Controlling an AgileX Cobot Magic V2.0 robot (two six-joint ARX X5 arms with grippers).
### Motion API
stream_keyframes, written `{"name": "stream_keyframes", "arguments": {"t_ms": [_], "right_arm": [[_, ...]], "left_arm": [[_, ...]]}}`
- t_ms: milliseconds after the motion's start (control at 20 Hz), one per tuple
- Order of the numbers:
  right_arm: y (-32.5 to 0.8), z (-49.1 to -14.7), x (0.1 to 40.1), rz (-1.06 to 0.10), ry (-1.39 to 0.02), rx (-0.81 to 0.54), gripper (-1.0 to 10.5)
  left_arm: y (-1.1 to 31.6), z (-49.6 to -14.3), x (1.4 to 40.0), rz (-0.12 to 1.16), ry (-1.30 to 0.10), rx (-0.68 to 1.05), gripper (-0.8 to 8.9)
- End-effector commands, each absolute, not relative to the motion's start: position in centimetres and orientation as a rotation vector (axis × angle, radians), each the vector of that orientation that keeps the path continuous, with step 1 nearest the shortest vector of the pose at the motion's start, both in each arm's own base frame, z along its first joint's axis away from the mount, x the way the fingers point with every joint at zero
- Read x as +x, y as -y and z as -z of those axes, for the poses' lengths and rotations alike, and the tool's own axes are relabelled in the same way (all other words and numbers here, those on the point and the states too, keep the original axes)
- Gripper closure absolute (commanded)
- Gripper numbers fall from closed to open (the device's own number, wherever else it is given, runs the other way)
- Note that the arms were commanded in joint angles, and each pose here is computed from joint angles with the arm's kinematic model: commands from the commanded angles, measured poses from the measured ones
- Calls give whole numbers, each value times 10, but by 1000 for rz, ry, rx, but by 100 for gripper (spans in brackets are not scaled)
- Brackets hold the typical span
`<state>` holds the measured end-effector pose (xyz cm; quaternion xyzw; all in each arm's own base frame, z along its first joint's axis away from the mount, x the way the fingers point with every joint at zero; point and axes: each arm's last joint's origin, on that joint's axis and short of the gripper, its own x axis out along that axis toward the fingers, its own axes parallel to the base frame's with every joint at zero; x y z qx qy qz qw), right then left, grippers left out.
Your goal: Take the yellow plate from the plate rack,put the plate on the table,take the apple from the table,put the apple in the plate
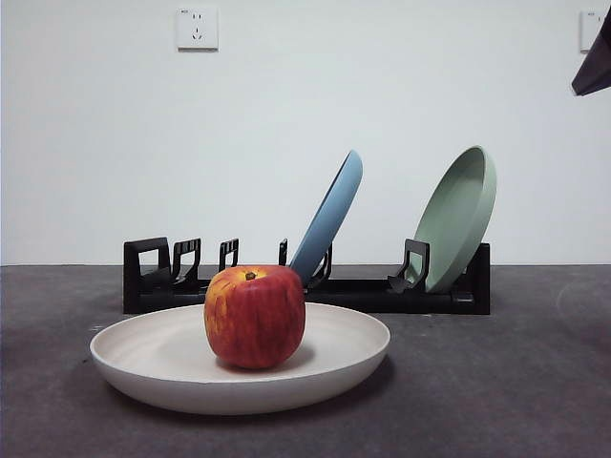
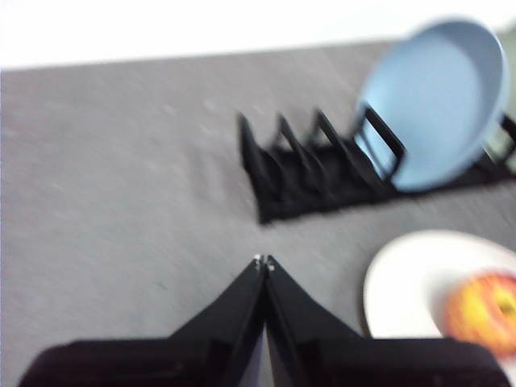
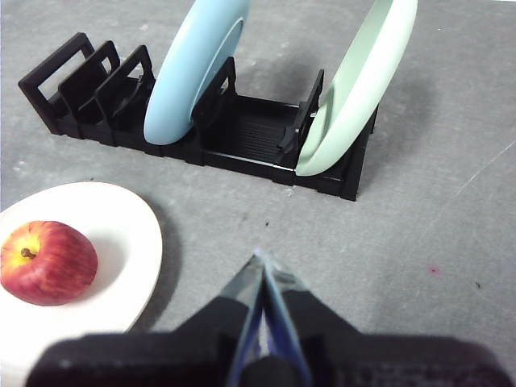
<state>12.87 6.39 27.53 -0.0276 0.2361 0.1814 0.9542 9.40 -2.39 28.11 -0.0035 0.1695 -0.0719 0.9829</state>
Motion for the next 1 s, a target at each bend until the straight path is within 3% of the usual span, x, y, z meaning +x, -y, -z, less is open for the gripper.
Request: {"name": "stream_keyframes", "arguments": {"t_ms": [50,300,650,1000], "right_arm": [[-64,-274,129,-365,-480,-48,946],[-64,-274,129,-365,-480,-48,946],[-64,-274,129,-365,-480,-48,946],[-64,-274,129,-365,-480,-48,946]], "left_arm": [[17,-288,96,78,-242,-24,816],[5,-272,100,-44,-26,-63,816],[-7,-186,97,-162,-121,-54,816],[-9,-150,98,-139,-155,-48,816]]}}
